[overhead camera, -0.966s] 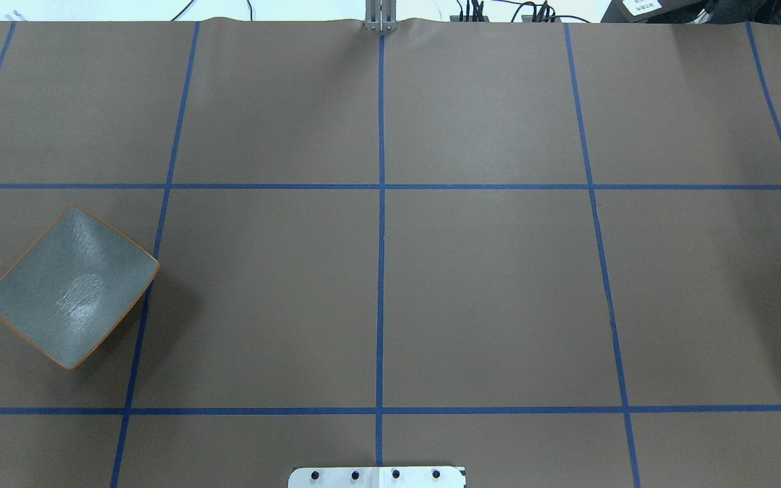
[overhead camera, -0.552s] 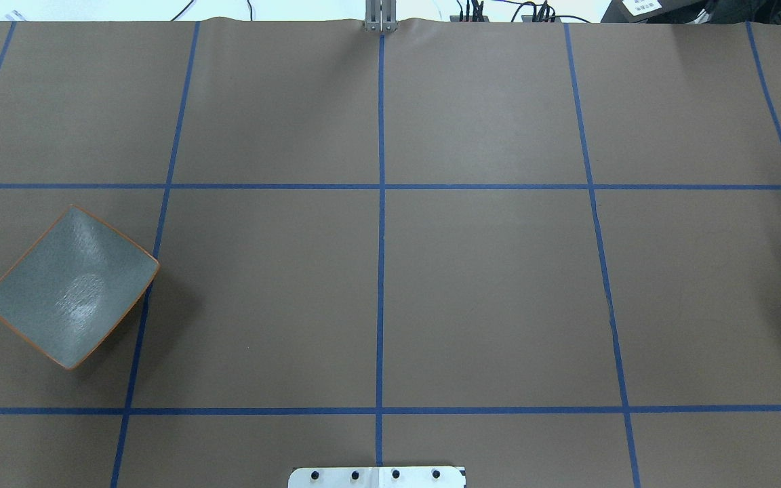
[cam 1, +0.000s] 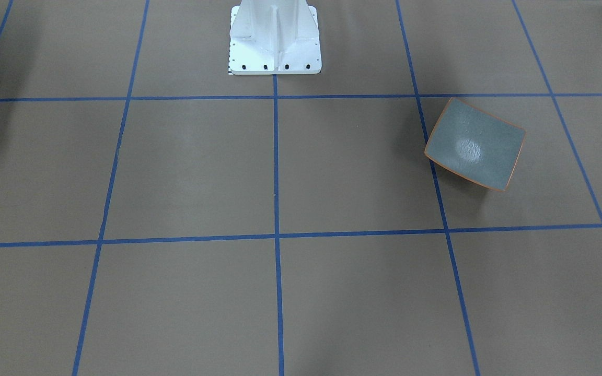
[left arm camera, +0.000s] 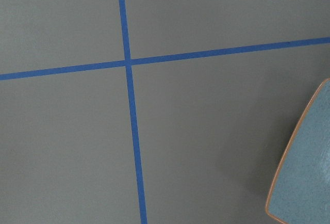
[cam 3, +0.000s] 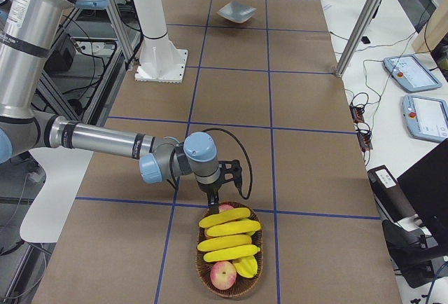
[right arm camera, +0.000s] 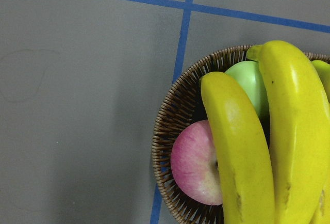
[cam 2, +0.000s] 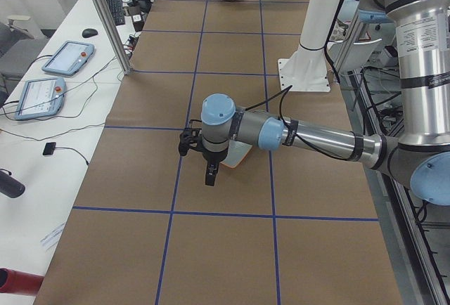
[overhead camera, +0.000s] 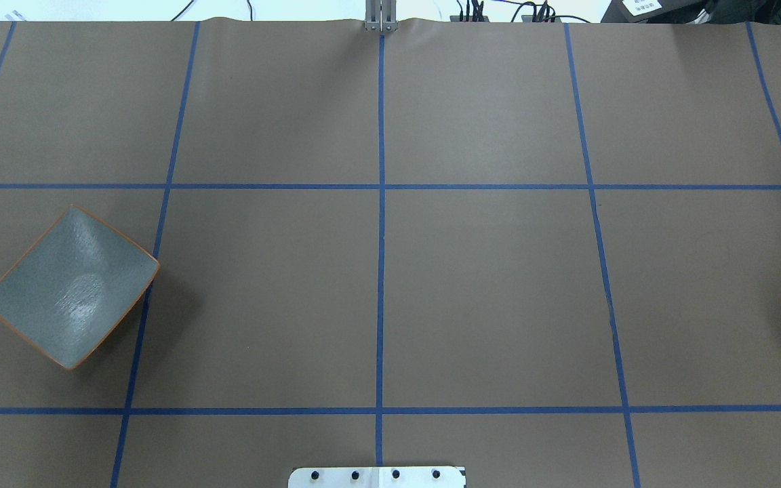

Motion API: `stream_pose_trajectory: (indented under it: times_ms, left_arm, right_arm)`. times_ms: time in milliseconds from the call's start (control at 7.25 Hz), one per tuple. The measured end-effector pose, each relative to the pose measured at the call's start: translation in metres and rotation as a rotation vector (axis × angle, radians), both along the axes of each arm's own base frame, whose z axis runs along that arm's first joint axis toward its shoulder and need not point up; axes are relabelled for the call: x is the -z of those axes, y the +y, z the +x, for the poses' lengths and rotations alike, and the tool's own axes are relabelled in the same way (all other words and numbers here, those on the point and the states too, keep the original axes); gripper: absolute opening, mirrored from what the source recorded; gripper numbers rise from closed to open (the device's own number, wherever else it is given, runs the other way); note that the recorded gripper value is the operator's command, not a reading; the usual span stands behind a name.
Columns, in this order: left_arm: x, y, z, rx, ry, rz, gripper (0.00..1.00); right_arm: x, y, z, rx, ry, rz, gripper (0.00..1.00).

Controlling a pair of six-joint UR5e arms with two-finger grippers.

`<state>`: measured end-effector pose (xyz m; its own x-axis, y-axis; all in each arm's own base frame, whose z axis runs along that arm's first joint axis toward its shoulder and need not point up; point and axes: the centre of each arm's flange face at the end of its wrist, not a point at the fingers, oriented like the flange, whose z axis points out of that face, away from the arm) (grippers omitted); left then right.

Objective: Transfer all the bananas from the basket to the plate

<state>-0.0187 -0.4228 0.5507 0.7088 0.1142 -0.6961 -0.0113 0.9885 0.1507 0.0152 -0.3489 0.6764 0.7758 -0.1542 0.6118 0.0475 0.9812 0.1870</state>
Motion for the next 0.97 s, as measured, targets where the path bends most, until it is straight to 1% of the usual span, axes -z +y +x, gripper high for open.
stream_pose_trajectory:
  times_ms: [552,828,966]
  left_arm:
    - [0.0,0.0,0.0,0.0,0.0,0.002,1.0]
    - [0.001,0.0,0.0,0.0,0.0,0.003,1.0]
    - [0.001,-0.001,0.0,0.0,0.0,0.004,1.0]
  right_arm:
    - [-0.025,-0.001,-0.003,0.028,0.06,-0.015,0.96]
    - [-0.032,-0.007,-0.009,0.043,0.066,-0.02,0.9]
    - [-0.035,-0.009,-0.012,0.051,0.067,-0.023,0.9]
